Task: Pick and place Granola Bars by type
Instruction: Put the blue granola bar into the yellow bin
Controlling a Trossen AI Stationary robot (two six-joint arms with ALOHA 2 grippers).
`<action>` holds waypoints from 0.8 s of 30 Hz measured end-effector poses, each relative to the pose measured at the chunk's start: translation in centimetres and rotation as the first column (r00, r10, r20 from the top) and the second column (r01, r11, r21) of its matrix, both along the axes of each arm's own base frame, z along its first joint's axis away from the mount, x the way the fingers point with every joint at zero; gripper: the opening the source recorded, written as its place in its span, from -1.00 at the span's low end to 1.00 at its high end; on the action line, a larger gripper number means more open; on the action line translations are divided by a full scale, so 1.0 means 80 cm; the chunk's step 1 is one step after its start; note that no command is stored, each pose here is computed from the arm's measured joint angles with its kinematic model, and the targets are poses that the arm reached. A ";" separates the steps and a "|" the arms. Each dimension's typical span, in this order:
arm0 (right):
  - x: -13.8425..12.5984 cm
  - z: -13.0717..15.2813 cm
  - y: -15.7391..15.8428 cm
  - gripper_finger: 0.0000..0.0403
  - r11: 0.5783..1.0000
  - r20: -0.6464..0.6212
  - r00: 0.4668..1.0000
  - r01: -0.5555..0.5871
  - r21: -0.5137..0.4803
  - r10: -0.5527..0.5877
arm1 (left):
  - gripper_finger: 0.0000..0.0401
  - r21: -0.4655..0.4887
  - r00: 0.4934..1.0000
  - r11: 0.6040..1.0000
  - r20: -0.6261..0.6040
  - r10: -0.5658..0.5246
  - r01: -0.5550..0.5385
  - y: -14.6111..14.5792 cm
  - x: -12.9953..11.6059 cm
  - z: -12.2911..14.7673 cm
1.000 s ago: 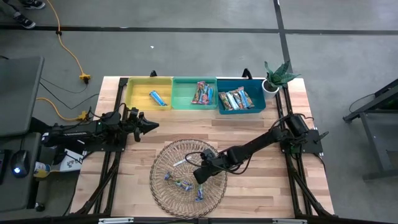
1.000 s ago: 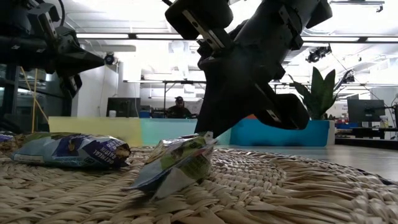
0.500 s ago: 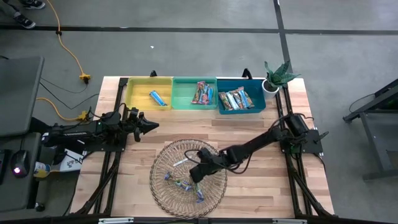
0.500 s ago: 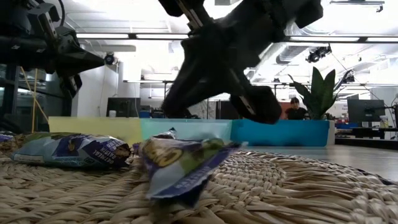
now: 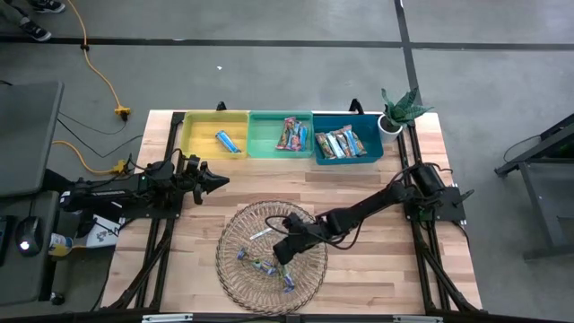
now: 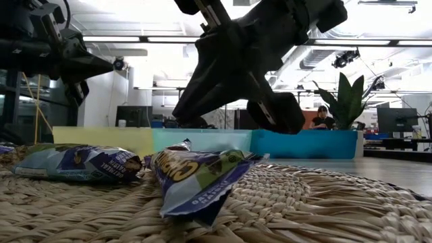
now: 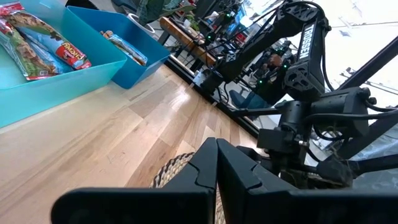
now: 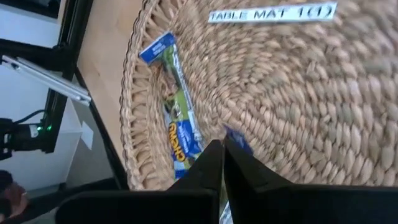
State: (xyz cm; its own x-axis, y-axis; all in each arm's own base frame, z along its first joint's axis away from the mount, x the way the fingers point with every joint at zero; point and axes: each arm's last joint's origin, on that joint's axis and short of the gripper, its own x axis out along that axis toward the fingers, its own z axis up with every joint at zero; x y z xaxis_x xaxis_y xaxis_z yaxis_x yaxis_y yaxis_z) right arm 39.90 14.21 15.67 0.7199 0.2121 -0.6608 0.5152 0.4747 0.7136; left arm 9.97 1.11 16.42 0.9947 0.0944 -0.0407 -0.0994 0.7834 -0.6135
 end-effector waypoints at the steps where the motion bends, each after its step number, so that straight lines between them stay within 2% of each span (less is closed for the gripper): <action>1: 0.000 0.000 0.000 -1.00 1.000 -0.005 1.000 -0.006 0.011 0.006 | -1.00 0.000 1.000 1.000 0.000 0.000 0.000 0.000 0.000 0.000; 7: -0.002 0.000 0.006 -1.00 0.986 -0.029 0.992 -0.123 0.108 0.127 | -1.00 0.000 1.000 1.000 0.000 0.000 0.000 0.000 0.000 0.000; 12: -0.003 0.006 0.015 -1.00 0.929 0.029 0.947 -0.319 0.189 0.320 | -1.00 0.000 1.000 1.000 0.000 -0.002 0.002 0.000 0.000 0.000; 16: -0.002 0.008 0.017 -1.00 0.921 0.041 0.943 -0.332 0.206 0.331 | -1.00 0.000 1.000 1.000 0.000 -0.001 0.001 0.000 0.000 0.000; 22: 0.003 0.023 0.030 -1.00 0.891 0.225 0.885 -0.439 0.113 0.407 | -1.00 0.000 1.000 1.000 0.000 -0.001 0.001 0.000 0.000 0.000; 24: 0.004 0.028 0.034 -1.00 0.890 0.245 0.872 -0.451 0.063 0.424 | -1.00 0.000 1.000 1.000 0.000 -0.002 0.002 0.000 0.000 0.000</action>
State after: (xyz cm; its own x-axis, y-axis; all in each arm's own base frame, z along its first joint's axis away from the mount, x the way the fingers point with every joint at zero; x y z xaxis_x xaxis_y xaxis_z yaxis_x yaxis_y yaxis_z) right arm 40.21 16.95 17.91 0.6584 0.6039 -0.4493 0.0981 0.5229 0.8467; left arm 9.97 1.11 16.42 0.9949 0.0927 -0.0408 -0.0982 0.7836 -0.6135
